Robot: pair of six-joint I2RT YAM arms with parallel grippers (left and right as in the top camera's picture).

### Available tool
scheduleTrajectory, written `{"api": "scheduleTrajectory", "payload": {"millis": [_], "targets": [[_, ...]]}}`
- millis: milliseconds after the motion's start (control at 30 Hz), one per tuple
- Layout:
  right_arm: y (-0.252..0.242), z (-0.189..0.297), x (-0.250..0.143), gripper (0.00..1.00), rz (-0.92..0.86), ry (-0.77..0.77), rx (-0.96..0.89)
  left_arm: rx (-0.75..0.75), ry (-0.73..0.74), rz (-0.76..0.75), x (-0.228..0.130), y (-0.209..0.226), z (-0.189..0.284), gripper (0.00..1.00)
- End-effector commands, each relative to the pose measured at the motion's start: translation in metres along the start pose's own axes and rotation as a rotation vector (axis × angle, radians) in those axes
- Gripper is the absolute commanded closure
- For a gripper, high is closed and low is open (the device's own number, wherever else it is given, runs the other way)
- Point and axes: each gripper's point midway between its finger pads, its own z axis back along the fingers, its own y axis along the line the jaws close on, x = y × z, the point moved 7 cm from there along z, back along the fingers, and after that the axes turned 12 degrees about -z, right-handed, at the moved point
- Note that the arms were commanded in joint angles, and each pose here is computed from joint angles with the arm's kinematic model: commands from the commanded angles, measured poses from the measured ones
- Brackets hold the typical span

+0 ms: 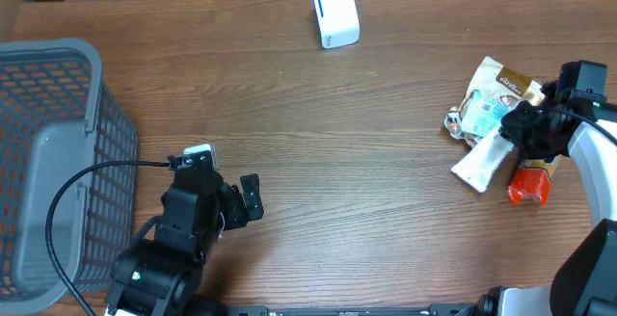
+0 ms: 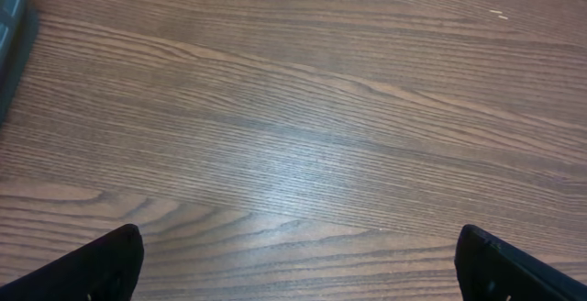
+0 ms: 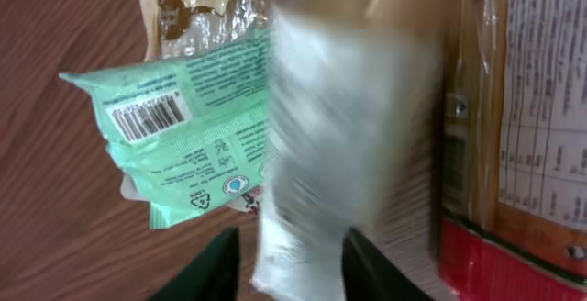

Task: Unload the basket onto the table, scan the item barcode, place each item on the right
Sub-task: 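Carry the white tube right and release it beside the other items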

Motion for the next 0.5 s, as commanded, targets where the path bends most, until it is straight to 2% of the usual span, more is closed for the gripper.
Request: {"api": "scheduleTrajectory", "payload": {"millis": [0,167,467], "targets": [[-0.001,0.004,0.001,0.59,0.007,-0.017,-0.004,0.012,-0.006,0.017,0.001,0.001,0.000,0.00],[0.008,0.021,0.006,0.58,0.023,-0.016,0.009,0.012,-0.006,0.017,0.001,0.001,0.000,0.00],[0.067,0.080,-0.010,0.57,0.281,0.011,0.194,0.012,-0.006,0.017,0.001,0.001,0.000,0.00]]}}
